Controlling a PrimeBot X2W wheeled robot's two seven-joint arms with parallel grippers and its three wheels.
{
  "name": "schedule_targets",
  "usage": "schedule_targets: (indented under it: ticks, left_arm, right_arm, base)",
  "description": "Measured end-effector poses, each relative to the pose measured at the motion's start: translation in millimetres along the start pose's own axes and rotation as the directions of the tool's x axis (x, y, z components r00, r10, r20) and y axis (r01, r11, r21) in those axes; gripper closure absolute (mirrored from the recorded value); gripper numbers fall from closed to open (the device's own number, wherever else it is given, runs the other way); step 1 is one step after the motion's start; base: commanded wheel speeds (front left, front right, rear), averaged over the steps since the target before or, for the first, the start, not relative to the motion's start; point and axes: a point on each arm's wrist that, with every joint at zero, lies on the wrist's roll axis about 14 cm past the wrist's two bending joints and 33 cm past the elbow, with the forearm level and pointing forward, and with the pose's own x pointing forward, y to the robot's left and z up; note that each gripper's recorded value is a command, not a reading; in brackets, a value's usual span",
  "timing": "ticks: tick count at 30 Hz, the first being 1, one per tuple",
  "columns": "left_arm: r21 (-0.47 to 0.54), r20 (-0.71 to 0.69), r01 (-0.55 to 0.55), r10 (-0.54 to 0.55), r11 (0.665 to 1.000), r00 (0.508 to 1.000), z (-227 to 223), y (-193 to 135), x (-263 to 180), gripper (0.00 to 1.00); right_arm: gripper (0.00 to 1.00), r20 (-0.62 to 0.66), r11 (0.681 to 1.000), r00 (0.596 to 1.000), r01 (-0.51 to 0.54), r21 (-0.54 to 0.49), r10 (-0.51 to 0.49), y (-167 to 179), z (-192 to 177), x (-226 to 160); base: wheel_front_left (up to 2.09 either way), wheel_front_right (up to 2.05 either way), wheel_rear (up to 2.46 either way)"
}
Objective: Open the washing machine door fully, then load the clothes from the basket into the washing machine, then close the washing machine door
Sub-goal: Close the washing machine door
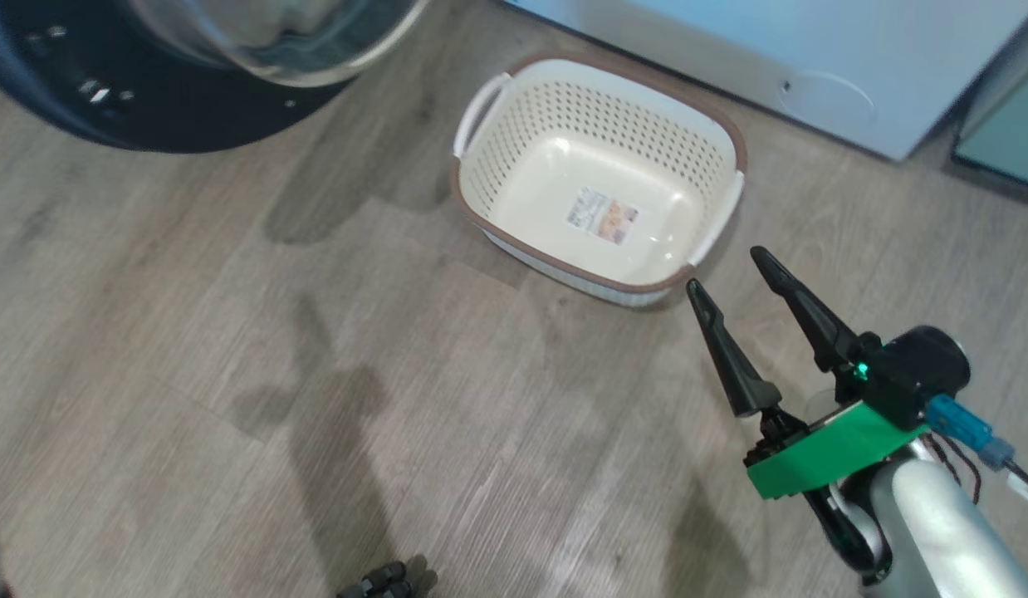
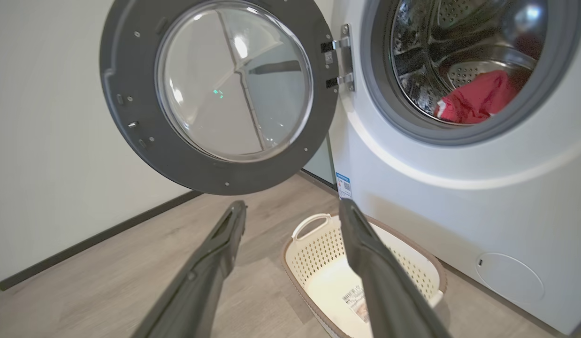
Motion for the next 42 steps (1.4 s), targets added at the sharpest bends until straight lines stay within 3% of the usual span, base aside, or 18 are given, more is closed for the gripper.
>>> schedule_targets:
  ticks: [4,8,15,17,20,25,29,33,35,39,42]
  left_arm:
    - [-0.026,-0.027,-0.024,0.023,0.999,0.999,-20,4,33,1.00]
    - [-0.061,-0.153,-0.094,0.084,0.994,0.985,-71,10,64,1.00]
    - [-0.147,-0.329,-0.265,0.206,0.953,0.922,-131,19,82,1.00]
    - [-0.200,-0.387,-0.354,0.258,0.913,0.885,-146,25,80,1.00]
    - [-0.298,-0.466,-0.485,0.318,0.822,0.826,-165,28,75,1.00]
    - [-0.464,-0.607,-0.647,0.315,0.606,0.730,-187,20,68,1.00]
    - [-0.528,-0.676,-0.701,0.263,0.479,0.688,-198,9,62,1.00]
    - [-0.550,-0.744,-0.726,0.154,0.413,0.650,-211,-16,50,1.00]
    - [-0.550,-0.765,-0.729,0.104,0.408,0.636,-215,-26,46,1.00]
    - [-0.582,-0.760,-0.732,0.083,0.354,0.644,-211,-27,47,1.00]
    - [-0.596,-0.759,-0.729,0.058,0.336,0.648,-209,-30,47,1.00]
  right_arm:
    - [0.00,-0.012,1.000,1.000,0.029,-0.005,-0.029,-17,-5,-5]
    - [0.00,-0.016,0.998,0.998,0.057,-0.015,-0.057,-36,-7,-7]
    - [0.00,-0.036,0.994,0.993,0.110,-0.014,-0.111,-56,-16,-19]
    - [0.00,-0.043,0.992,0.991,0.127,-0.014,-0.127,-60,-17,-24]
    - [0.00,-0.042,0.988,0.987,0.154,-0.018,-0.155,-68,-17,-31]
    - [0.00,-0.039,0.985,0.985,0.168,-0.029,-0.169,-71,-14,-35]
    - [0.00,-0.028,0.985,0.985,0.171,-0.032,-0.172,-70,-10,-36]
    - [0.00,-0.016,0.985,0.985,0.168,-0.039,-0.169,-68,-5,-35]
    - [0.00,-0.016,0.985,0.985,0.170,-0.042,-0.171,-68,-5,-36]
    - [0.00,-0.014,0.984,0.985,0.172,-0.047,-0.173,-66,-2,-37]
    - [0.00,-0.010,0.984,0.985,0.171,-0.048,-0.172,-64,0,-37]
  base:
    - [0.00,0.00,0.00]
    - [0.00,0.00,0.00]
    - [0.00,0.00,0.00]
    - [0.00,0.00,0.00]
    - [0.00,0.00,0.00]
    - [0.00,0.00,0.00]
    - [0.00,0.00,0.00]
    - [0.00,0.00,0.00]
    - [0.00,0.00,0.00]
    - [0.00,0.00,0.00]
    - [0.00,0.00,0.00]
